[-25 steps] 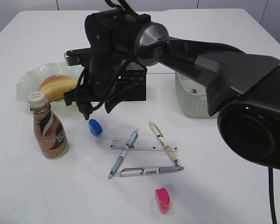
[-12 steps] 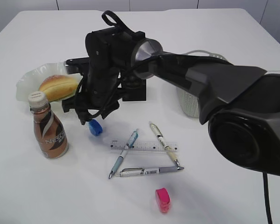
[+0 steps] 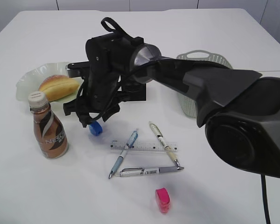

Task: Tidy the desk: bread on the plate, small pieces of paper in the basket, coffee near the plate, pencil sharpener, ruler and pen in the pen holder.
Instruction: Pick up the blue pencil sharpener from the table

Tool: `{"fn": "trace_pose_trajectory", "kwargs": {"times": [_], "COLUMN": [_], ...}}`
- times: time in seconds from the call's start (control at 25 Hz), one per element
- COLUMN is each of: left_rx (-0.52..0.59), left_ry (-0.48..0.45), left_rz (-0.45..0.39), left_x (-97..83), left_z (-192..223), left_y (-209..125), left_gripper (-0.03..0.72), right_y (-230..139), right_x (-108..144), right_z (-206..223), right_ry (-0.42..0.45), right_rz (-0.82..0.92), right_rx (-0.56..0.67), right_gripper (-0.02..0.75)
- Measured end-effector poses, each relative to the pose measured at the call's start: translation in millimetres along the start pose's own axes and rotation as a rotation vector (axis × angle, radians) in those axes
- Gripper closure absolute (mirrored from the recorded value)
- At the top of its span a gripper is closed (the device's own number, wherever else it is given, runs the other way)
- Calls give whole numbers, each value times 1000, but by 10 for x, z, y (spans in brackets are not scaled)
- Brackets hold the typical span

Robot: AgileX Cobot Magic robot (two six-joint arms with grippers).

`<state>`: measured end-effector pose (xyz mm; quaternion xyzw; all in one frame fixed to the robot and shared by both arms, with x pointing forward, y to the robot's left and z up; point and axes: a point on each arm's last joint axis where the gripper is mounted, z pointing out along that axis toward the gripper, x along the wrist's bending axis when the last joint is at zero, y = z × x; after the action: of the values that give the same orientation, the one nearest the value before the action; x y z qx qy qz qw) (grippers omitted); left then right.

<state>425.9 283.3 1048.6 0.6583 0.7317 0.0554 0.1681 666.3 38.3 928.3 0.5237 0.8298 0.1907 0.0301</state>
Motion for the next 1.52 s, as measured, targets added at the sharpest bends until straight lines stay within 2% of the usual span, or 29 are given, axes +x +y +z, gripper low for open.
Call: {"fn": "trace_pose_trajectory", "kwargs": {"times": [0.52, 0.64, 1.0, 1.32, 1.52], "left_rx": [0, 0, 0, 0, 0], "left_ry": [0, 0, 0, 0, 0], "left_rz": [0, 0, 0, 0, 0], "left_x": [0, 0, 0, 0, 0], "left_z": [0, 0, 0, 0, 0], "left_y": [0, 0, 0, 0, 0], "left_gripper": [192, 192, 192, 192, 192], "right_y": [-56, -55, -52, -31, 88], "right_x": [-36, -36, -35, -29, 22], "right_z": [186, 184, 181, 125, -178], "right_ry": [-17, -17, -16, -20, -15], "right_rz": [20, 21, 21, 17, 16], "right_rx": [29, 28, 27, 29, 8], "right_gripper": [302, 342, 532, 551, 551]}}
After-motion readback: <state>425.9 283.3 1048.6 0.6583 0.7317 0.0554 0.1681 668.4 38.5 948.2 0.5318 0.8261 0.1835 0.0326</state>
